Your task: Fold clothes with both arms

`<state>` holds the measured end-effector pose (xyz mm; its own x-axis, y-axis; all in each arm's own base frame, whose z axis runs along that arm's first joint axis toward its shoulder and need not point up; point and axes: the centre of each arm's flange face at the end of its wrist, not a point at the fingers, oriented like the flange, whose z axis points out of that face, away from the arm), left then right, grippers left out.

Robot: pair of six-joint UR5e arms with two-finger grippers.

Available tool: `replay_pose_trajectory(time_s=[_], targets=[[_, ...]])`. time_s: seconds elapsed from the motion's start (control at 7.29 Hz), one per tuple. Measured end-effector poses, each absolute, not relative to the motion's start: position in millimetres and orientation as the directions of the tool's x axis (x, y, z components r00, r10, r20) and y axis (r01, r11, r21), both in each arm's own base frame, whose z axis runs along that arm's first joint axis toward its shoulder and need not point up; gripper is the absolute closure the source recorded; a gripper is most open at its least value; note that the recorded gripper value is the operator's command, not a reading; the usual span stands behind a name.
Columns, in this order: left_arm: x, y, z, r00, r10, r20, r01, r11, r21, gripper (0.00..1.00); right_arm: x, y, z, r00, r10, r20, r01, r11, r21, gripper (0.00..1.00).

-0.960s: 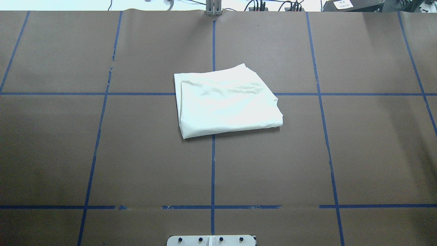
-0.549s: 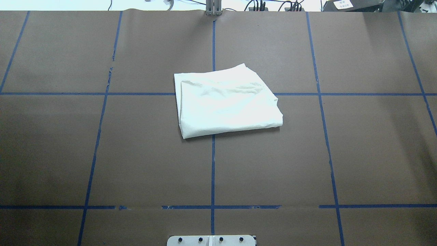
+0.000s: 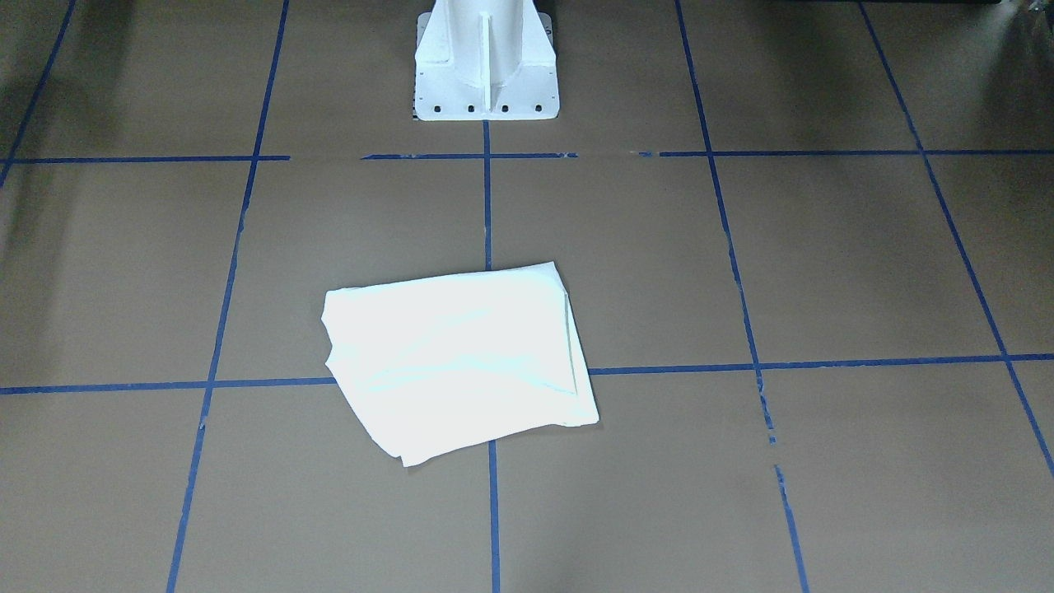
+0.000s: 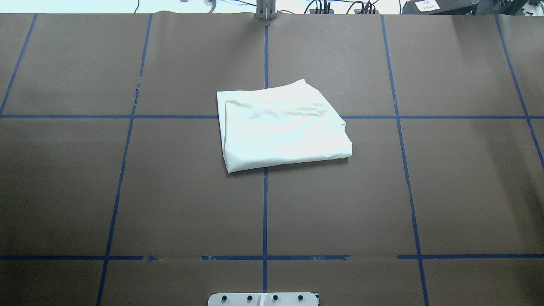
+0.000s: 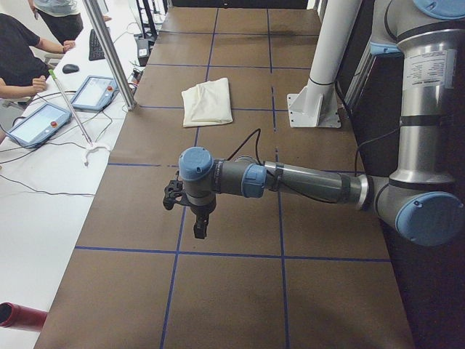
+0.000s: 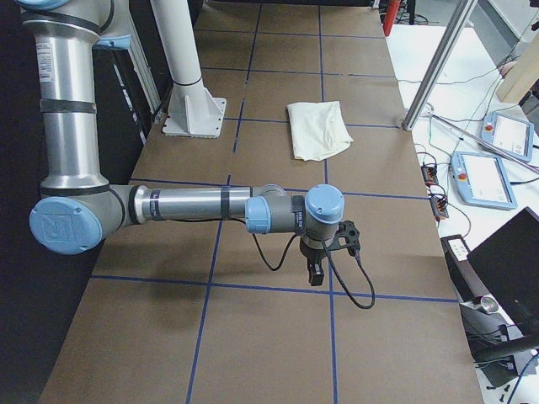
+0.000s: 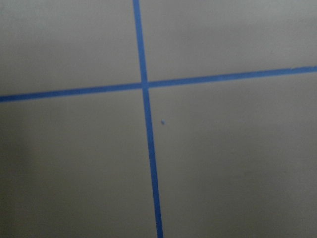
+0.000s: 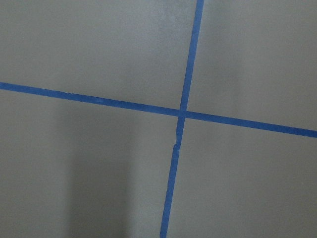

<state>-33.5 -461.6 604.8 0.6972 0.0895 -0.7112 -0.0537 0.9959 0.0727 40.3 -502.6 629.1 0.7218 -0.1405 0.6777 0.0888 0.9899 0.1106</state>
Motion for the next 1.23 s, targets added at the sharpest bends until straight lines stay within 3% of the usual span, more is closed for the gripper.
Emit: replay_pose_trajectory(time_s=[1.23], targets=[[-33.1,-466.5,576.5,0.678,0.133,-0.723,-0.051,0.99,0.135,0.0,39.7,-501.0,630.2,0.721,-0.142,0.678,0.089,0.99,0.112,0.0]])
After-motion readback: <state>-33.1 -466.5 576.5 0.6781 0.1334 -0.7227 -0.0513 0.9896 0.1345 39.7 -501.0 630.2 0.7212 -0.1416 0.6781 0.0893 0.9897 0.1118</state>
